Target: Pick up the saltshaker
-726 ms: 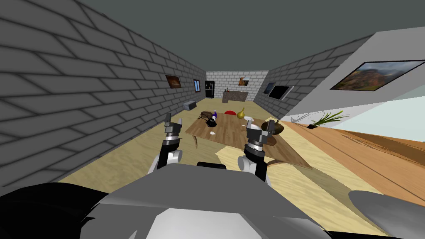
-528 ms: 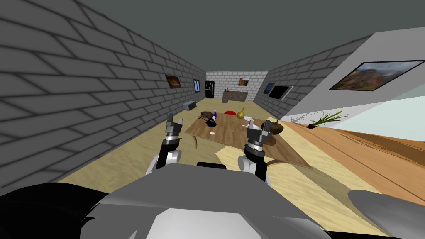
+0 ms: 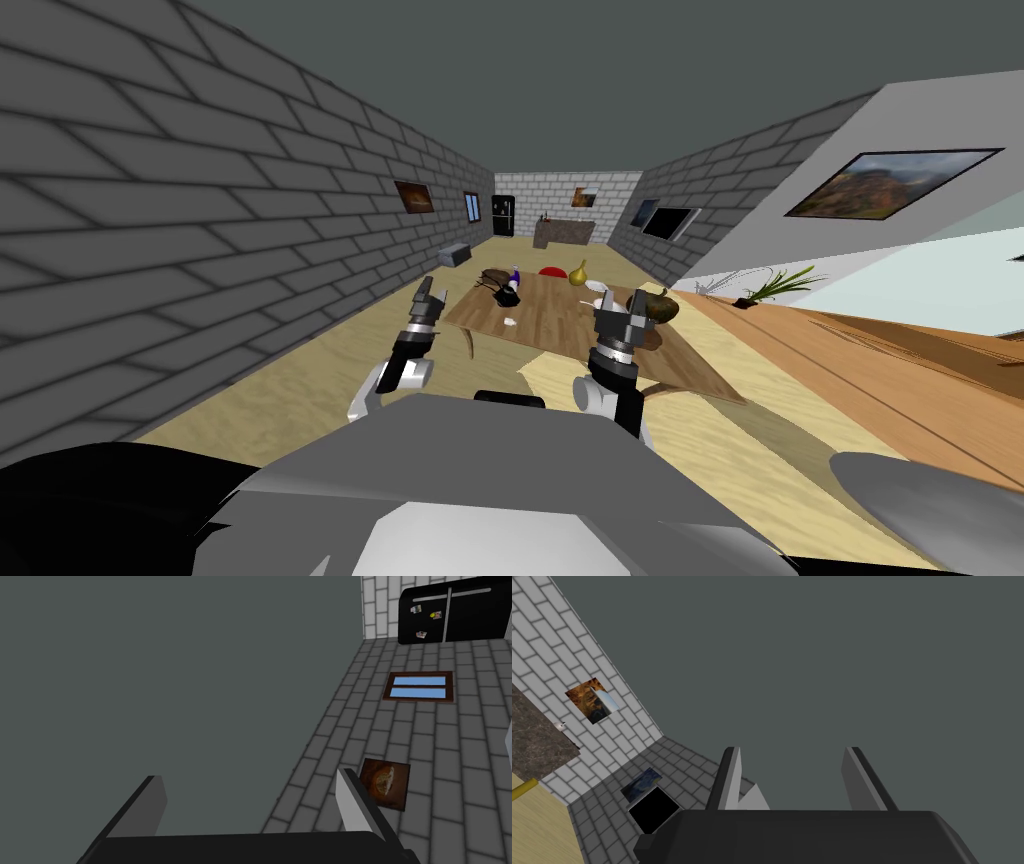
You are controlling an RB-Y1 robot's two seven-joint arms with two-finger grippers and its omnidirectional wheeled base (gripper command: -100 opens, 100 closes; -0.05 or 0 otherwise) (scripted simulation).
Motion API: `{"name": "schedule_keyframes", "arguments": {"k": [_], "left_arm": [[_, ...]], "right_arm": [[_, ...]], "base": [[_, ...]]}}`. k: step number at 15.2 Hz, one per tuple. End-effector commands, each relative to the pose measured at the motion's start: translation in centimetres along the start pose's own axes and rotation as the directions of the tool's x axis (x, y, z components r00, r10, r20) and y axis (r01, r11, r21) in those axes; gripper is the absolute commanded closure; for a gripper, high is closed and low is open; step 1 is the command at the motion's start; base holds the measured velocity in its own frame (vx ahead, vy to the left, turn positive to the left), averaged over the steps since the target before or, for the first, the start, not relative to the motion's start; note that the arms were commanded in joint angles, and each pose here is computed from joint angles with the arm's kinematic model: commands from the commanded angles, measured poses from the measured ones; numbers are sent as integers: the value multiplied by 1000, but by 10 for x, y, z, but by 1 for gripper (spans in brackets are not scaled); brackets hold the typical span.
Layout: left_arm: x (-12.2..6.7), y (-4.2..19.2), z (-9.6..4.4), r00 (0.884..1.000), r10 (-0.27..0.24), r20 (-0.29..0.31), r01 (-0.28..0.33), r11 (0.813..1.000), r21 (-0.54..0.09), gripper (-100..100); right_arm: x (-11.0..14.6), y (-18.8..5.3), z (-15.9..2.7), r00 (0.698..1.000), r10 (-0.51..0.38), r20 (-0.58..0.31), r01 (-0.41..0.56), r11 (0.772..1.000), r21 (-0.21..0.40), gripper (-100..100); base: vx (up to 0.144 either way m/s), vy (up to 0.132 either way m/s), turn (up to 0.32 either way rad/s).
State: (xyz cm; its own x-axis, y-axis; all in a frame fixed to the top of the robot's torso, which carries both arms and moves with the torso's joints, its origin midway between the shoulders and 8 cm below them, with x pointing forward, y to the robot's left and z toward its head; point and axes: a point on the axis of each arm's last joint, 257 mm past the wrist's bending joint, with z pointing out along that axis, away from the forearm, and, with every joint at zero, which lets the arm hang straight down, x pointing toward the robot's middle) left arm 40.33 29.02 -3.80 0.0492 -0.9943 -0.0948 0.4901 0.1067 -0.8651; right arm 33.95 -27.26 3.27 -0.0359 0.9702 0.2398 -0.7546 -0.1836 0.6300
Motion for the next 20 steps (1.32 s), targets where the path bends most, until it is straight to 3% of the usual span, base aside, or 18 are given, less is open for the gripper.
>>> {"name": "schedule_keyframes", "arguments": {"k": [1, 4, 7, 12, 14, 17, 19, 20], "left_arm": [[1, 12, 4, 1000, 2, -10, -2, 999, -34, -100], [0, 44, 9, 1000, -2, -23, -1, 993, -117, -100], [-1, 61, 12, 1000, -6, -25, 2, 987, -163, -100], [-5, 112, 17, 999, -27, -17, 21, 956, -292, -100], [-7, 117, 16, 1000, -26, -12, 21, 950, -310, -100], [-9, 151, 18, 999, -44, 4, 42, 919, -393, -100], [-10, 156, 16, 999, -42, 9, 42, 910, -413, -100], [-10, 172, 17, 998, -53, 19, 56, 892, -448, -100]], "right_arm": [[0, 0, 0, 1000, 0, 0, 0, 1000, 0, 0], [0, 0, 0, 1000, 0, 0, 0, 1000, 0, 0], [0, 0, 0, 1000, 0, 0, 0, 1000, 0, 0], [0, 0, 0, 1000, 0, 0, 0, 1000, 0, 0], [0, 0, 0, 1000, 0, 0, 0, 1000, 0, 0], [0, 0, 0, 1000, 0, 0, 0, 1000, 0, 0], [0, 0, 0, 1000, 0, 0, 0, 1000, 0, 0], [0, 0, 0, 1000, 0, 0, 0, 1000, 0, 0]], "base": [[17, -15, -23], [18, -16, -32], [18, -19, -34], [26, -19, -38], [22, -18, -22], [23, -18, -38], [24, -16, -25], [22, -19, -35]]}}
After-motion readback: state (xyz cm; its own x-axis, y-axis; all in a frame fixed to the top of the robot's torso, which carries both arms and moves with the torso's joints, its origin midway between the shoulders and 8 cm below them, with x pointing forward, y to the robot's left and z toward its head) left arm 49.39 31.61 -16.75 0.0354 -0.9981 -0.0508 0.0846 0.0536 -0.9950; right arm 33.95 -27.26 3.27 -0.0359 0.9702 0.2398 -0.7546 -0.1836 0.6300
